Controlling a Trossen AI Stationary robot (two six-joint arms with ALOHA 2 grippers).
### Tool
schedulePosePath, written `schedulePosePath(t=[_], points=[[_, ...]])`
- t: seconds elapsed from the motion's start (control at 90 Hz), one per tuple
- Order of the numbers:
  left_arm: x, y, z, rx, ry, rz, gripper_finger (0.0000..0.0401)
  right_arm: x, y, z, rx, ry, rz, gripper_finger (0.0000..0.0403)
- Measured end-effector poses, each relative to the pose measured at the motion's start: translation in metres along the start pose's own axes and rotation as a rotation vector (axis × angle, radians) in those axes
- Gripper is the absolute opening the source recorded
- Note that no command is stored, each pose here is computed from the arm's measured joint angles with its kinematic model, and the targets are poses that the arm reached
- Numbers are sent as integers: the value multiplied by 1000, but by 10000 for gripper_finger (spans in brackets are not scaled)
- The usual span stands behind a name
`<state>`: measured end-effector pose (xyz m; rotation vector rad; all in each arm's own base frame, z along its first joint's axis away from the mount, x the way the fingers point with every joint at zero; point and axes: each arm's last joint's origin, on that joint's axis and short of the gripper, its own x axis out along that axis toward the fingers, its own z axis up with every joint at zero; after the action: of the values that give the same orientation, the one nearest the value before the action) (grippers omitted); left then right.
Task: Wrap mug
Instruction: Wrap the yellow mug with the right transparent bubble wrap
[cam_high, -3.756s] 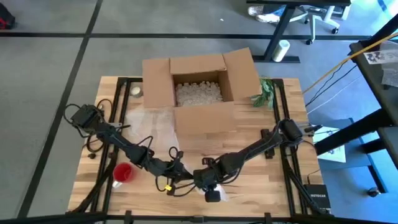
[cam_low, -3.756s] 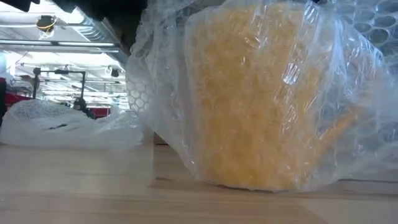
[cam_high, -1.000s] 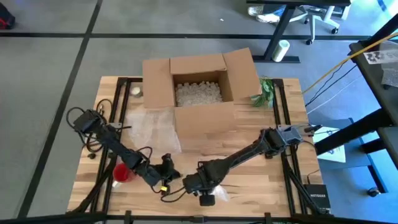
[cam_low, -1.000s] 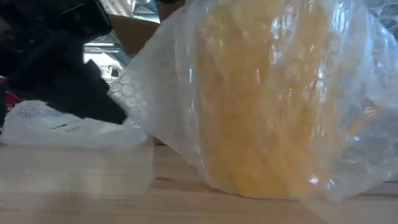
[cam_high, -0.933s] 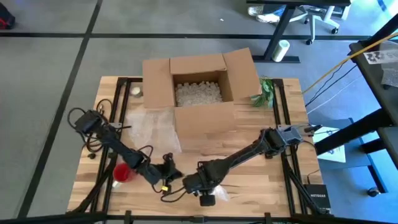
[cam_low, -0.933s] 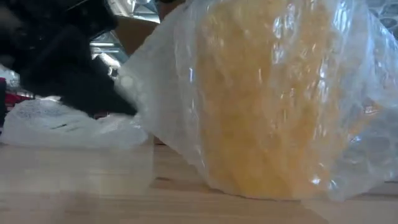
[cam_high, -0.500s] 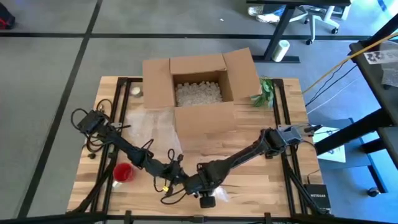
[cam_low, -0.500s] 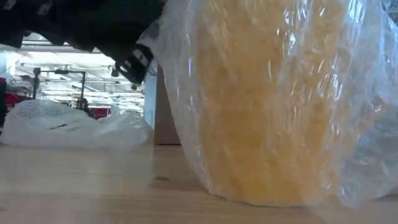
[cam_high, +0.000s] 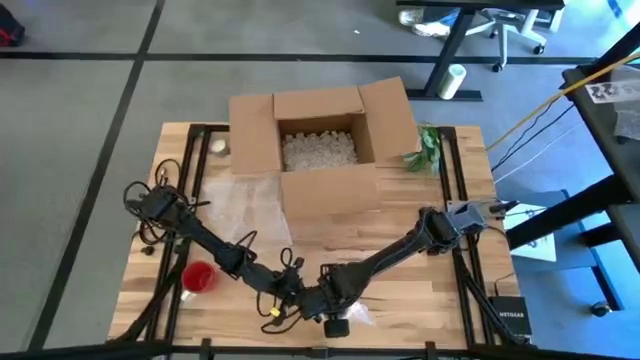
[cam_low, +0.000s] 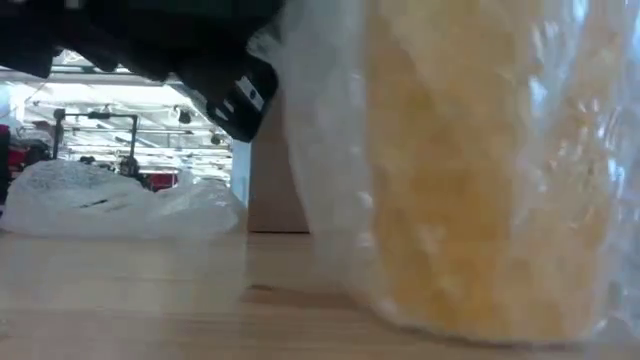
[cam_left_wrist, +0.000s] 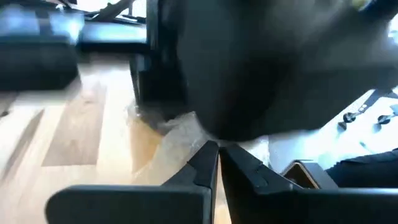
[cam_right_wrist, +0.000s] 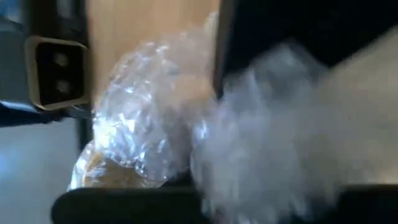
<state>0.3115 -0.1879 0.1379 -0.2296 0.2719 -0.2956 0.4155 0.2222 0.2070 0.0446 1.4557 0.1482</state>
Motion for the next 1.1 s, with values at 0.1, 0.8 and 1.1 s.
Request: schedulePosePath(t=[0.1,0.8,1.1], points=[[0,1,-3,-3,33,8,0,-36,3,1,26,-46,-73,0],[10,2,16,43,-22,15,0,-63,16,2,121,-249,-139,0],[10,4,12,28,30,32,0,-56,20,-11,191,-120,-129,0]])
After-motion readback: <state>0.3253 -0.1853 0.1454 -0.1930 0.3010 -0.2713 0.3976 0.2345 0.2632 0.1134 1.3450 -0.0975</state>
